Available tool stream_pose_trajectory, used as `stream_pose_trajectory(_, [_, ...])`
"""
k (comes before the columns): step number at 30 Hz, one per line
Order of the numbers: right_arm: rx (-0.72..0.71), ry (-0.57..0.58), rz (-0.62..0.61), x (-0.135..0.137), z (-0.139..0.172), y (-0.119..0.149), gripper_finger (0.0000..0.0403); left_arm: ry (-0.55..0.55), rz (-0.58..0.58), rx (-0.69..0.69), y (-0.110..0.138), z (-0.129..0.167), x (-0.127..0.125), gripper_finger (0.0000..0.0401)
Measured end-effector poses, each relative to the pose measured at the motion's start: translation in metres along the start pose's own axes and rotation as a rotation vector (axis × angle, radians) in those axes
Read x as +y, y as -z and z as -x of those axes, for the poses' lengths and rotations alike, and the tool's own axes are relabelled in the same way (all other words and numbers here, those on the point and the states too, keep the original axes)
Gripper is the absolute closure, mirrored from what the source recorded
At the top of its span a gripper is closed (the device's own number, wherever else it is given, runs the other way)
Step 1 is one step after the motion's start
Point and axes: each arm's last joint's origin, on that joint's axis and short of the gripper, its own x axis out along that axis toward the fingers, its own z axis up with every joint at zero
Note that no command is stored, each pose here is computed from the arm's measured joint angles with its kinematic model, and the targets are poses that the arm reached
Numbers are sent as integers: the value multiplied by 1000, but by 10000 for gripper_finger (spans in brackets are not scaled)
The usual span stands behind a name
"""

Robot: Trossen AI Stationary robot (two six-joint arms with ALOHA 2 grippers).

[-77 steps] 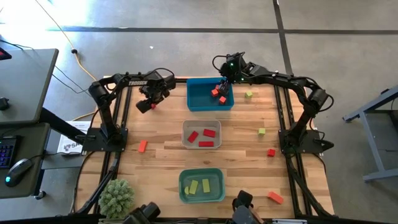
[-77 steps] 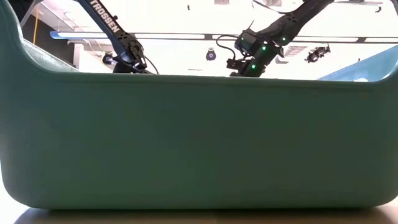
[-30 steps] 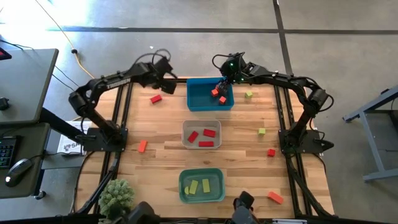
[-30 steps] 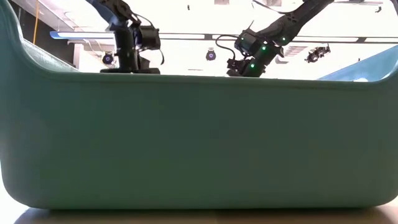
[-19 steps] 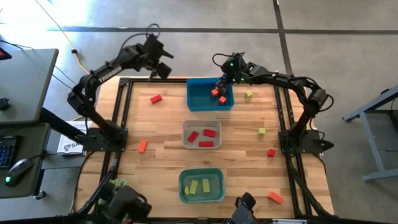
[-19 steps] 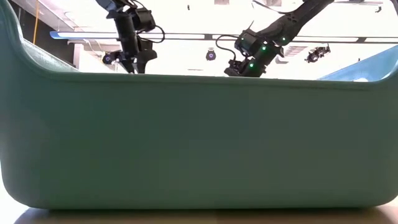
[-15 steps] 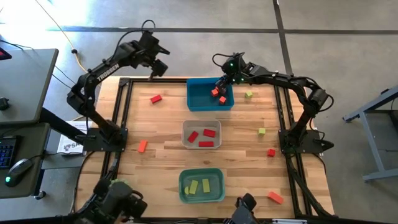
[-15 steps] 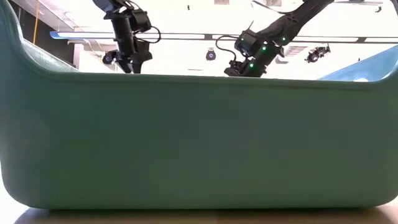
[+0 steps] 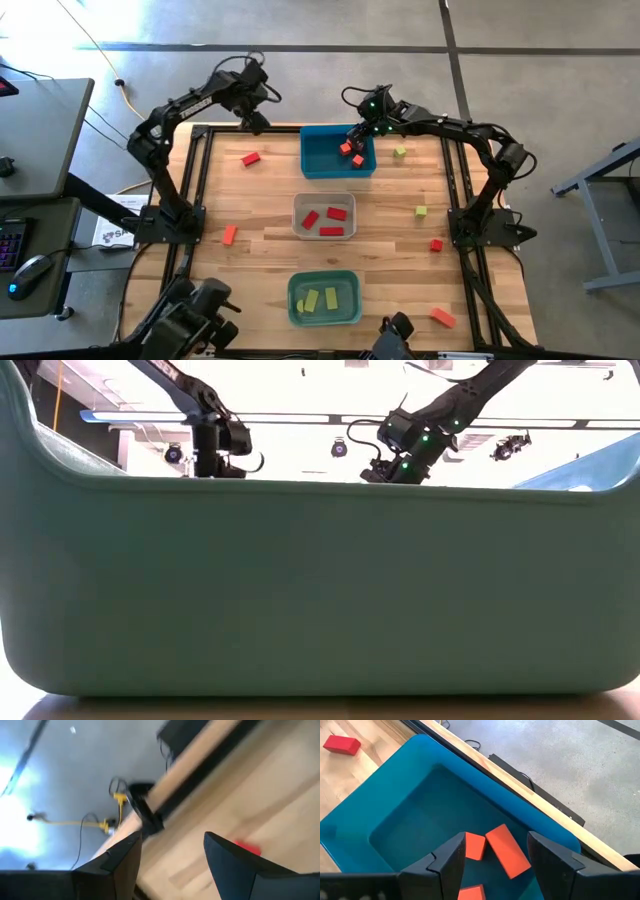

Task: Sort & place blocks by color
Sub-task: Put the red block into the gray bin

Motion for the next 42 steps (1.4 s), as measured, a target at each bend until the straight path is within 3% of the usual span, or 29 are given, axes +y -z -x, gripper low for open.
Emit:
stream_pose_trajectory(6, [-7,-1,-2,0,0,-1,203,38,-120,196,1,-35,-15,199])
stream_pose_trajectory(11, [-7,-1,-12,0,0,-1,203,42,-163,282,1,-54,-26,201])
stream_pose_trajectory(23, [-8,-1,-25,0,0,-1,203,15,-283,301,-4,-47,-60,201])
stream_pose_trajectory(30, [-8,-1,-22,0,0,-1,203,-103,-416,322,-5,-36,-89,201])
stream_pose_trajectory(35, [-8,-1,-21,0,0,-1,203,-13,-391,327,-4,-40,-93,201])
stream_pose_trajectory(42, [-7,-1,-20,0,0,-1,203,39,-399,479,1,-71,-102,201])
